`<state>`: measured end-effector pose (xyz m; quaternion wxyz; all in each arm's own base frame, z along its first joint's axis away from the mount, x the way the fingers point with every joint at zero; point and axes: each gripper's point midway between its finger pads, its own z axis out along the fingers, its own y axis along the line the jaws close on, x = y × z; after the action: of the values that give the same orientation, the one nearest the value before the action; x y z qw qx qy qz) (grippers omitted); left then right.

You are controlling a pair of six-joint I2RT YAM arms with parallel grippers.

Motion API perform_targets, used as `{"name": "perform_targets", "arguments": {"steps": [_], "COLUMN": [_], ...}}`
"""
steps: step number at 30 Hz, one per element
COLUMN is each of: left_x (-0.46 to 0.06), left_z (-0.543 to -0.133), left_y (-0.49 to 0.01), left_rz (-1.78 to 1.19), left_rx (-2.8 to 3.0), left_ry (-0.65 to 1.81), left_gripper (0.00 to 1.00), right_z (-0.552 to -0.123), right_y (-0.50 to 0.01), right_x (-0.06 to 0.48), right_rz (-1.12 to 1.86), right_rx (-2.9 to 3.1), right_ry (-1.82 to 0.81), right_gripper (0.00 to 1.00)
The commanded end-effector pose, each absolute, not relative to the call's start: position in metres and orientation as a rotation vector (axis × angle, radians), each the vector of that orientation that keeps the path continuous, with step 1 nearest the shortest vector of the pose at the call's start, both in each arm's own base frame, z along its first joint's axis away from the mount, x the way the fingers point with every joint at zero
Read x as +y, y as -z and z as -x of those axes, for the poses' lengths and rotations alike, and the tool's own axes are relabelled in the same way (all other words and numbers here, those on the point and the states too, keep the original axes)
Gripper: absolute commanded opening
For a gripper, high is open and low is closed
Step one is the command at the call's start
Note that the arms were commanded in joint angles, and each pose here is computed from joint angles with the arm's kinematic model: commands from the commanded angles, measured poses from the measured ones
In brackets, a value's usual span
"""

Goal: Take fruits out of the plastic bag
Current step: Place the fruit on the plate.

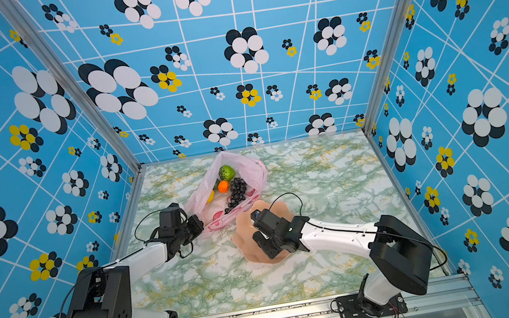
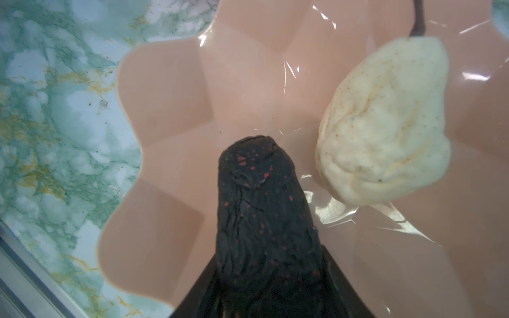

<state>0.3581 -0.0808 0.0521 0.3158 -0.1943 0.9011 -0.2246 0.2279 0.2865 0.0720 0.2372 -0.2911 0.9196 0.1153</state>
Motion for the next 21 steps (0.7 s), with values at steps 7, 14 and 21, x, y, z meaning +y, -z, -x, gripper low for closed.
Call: {"name": "perform_targets", "arguments": {"steps": [7,14,21], "left_x": [-0.081,-0.081,-0.082], "left_z": [-0.358,-0.358,-0.358], "left_y": [-0.050,-0.049,-0.049], "left_rz": [0.509,0.507,0.507], "left_rx": [2.384,2.386,2.387], "left_ry": [0.595,0.594,0.597], "left_gripper": [0.00,0.00,0.00], "right_z": [-0.241,-0.242,-0.241], "right_y": [-0.057,-0.056,-0.060], "right_x": [0.289,0.289,0.289], "right_rz": [0.728,0.730,0.744], "right_rx": [2.514,2.514,2.513], "right_ry": [-0.246,-0.240,-0.248], "right_gripper": [0.37,0.48,0.57]}}
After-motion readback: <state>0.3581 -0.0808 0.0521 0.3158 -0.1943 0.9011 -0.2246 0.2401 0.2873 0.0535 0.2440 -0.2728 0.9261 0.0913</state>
